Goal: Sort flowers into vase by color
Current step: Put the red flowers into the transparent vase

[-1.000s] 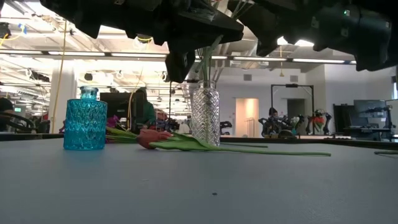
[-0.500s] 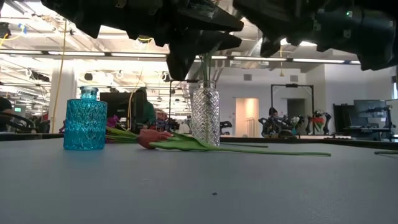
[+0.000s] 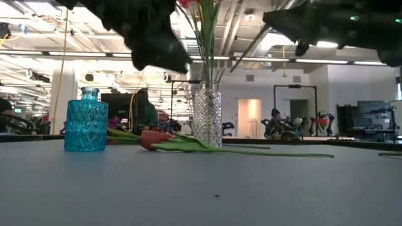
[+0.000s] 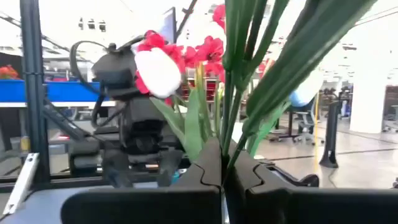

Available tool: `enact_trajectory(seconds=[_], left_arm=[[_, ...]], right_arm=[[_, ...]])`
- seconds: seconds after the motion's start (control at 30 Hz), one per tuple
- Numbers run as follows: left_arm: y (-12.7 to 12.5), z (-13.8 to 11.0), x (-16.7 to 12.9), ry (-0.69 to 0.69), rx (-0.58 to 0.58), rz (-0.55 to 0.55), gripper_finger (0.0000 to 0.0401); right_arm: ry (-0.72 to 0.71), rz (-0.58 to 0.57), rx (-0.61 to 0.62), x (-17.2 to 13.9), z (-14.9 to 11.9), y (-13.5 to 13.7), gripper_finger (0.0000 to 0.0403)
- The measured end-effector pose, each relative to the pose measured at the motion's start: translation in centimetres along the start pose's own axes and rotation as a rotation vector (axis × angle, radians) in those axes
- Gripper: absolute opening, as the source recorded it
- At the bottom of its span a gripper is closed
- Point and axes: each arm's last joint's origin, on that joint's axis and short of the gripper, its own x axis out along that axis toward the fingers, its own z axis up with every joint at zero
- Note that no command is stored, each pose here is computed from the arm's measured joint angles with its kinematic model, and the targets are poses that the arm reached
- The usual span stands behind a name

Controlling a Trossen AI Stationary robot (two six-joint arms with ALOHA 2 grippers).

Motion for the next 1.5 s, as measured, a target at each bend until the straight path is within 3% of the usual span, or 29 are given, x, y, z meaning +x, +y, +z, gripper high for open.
enact_trajectory(seconds=[0.17, 0.4, 0.8, 1.13, 1.5], left_arm=[[1.0, -1.0, 0.9, 0.022, 0.038, 0.212, 0.0164], [2.6, -2.3, 2.5, 0.071, 0.084, 0.272, 0.0165], [5.0, -4.2, 2.5, -0.132, 0.070, 0.000, 0.0165], [6.9, -4.0, 3.8, -0.153, 0.042, -0.047, 0.0164], [7.0, -4.0, 4.2, -0.176, 0.058, -0.088, 0.0164]], right_arm=[[0.055, -0.015, -0.049, 1.9, 0.0, -0.9, 0.0022], [0.066, -0.010, -0.071, 3.7, 0.8, -1.3, 0.0022], [0.106, -0.002, -0.085, 4.9, 0.9, -2.0, 0.0022], [0.119, -0.012, -0.047, 5.0, 0.7, -2.3, 0.0022], [0.151, 0.006, -0.028, 5.8, 0.4, -2.3, 0.0022]])
